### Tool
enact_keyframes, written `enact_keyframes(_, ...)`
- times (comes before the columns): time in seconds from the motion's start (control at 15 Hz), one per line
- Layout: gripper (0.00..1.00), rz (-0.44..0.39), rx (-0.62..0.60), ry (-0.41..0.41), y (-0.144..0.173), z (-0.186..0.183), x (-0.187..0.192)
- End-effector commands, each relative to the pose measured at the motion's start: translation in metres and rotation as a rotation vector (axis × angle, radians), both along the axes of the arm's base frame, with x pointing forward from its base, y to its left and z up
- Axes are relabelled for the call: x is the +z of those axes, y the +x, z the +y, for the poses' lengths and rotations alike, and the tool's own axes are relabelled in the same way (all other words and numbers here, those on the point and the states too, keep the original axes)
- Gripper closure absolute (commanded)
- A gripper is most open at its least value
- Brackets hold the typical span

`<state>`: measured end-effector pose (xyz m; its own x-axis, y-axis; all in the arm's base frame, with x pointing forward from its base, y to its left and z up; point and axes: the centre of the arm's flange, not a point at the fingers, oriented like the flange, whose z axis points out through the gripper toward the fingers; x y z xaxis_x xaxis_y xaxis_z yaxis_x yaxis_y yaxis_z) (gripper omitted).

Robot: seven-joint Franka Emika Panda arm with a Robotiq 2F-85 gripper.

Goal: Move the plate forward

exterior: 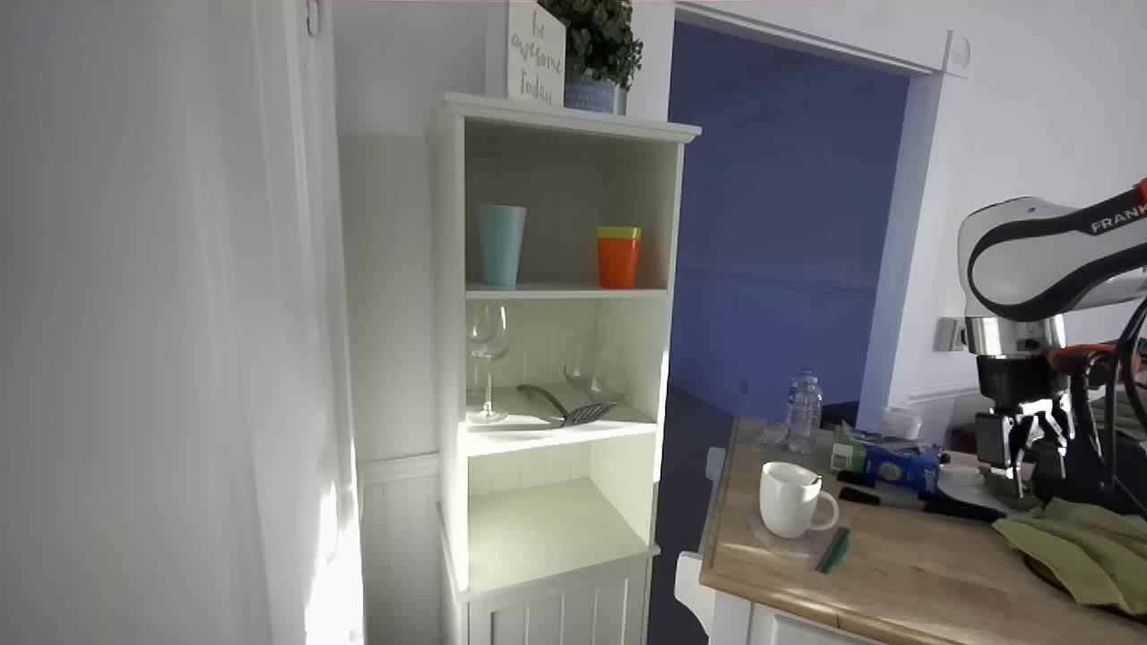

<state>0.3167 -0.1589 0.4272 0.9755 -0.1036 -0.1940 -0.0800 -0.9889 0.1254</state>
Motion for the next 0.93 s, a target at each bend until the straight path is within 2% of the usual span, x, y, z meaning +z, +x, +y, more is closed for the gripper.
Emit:
enact_keyframes(0.0, 0.00, 0.000, 0.000, 0.000, 0.000, 0.000, 0.000)
enact_keyframes(0.47, 0.00, 0.000, 0.000, 0.000, 0.000, 0.000, 0.000)
enact_keyframes(0.6, 0.00, -0.069, -0.071, -0.027, 0.029, -0.015, -0.003)
enact_keyframes(0.8, 0.00, -0.185, -0.143, -0.111, 0.065, -0.053, -0.001)
enact_keyframes(0.87, 0.00, -0.196, -0.162, -0.146, 0.073, -0.069, 0.000)
